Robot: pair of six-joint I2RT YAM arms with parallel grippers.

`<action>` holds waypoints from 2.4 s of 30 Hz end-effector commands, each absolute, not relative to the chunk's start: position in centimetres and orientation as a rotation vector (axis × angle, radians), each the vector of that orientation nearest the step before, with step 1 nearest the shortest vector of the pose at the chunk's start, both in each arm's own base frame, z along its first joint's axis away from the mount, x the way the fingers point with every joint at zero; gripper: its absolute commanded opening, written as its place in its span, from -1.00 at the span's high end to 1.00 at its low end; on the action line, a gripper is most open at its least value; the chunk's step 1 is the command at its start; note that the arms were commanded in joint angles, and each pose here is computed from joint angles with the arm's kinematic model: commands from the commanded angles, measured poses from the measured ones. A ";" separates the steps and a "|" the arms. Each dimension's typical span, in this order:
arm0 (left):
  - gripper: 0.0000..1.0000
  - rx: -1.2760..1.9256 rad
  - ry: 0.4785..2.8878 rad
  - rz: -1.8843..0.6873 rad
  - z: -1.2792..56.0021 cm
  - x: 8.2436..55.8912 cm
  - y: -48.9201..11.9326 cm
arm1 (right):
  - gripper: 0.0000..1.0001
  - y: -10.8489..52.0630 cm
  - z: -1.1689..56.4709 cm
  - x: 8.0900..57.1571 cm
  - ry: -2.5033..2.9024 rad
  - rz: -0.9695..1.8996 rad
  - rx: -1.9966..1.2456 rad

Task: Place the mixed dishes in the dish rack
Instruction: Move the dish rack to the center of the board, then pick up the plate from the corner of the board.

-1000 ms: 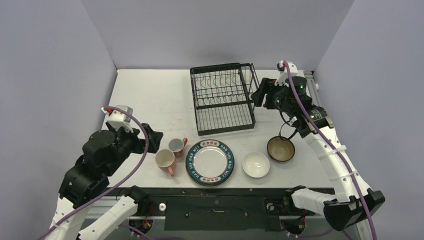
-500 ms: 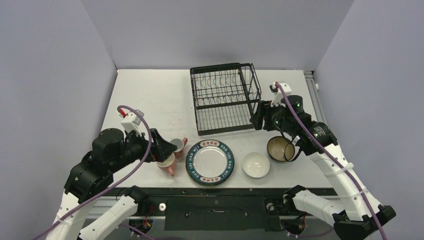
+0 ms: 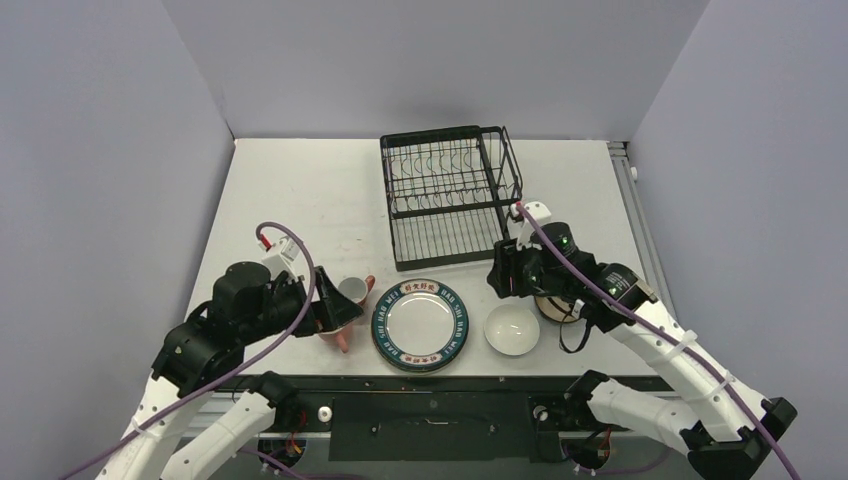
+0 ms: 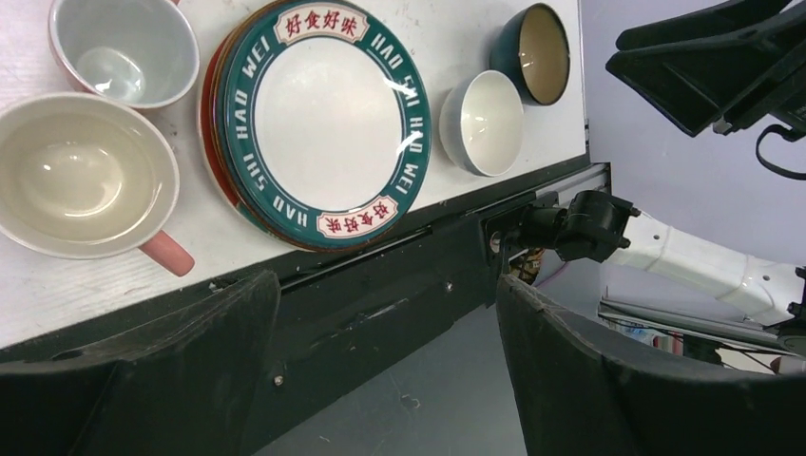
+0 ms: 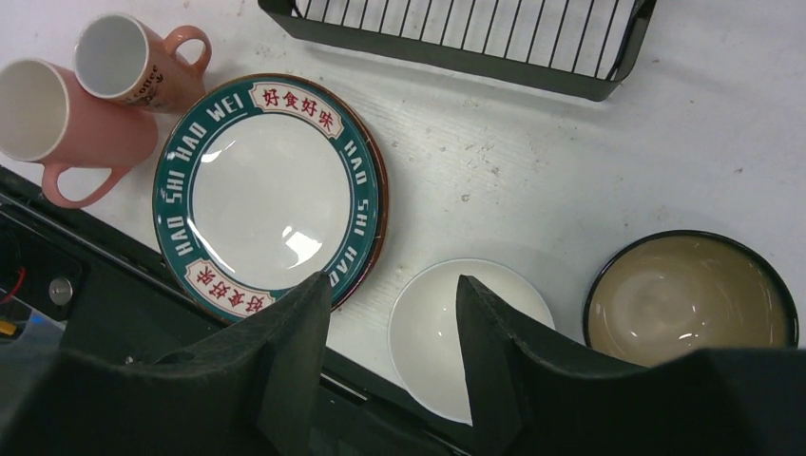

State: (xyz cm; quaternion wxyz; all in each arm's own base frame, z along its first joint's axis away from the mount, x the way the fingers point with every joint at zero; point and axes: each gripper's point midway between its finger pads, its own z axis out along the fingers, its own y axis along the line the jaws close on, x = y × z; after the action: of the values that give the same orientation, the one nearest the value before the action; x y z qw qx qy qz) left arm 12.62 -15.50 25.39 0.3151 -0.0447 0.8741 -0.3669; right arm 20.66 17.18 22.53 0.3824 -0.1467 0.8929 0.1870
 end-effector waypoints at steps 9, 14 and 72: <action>-0.49 -0.137 2.417 -0.890 21.7 12.1 -18.5 | 0.08 18.4 20.9 21.0 2.283 0.401 -0.365; -0.50 -0.118 2.438 -0.699 20.2 12.3 -19.6 | 0.09 18.6 20.3 21.0 2.292 0.390 -0.369; 0.32 -0.230 2.569 -0.442 9.7 16.0 -20.1 | 0.28 20.7 13.6 22.5 2.400 0.419 -0.299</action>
State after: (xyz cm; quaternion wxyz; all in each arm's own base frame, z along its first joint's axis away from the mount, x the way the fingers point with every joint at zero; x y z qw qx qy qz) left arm 15.03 -19.27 6.74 0.2341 -0.0852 0.9590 -0.1352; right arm 21.90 20.29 13.56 0.3290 -0.1216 0.9238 0.1531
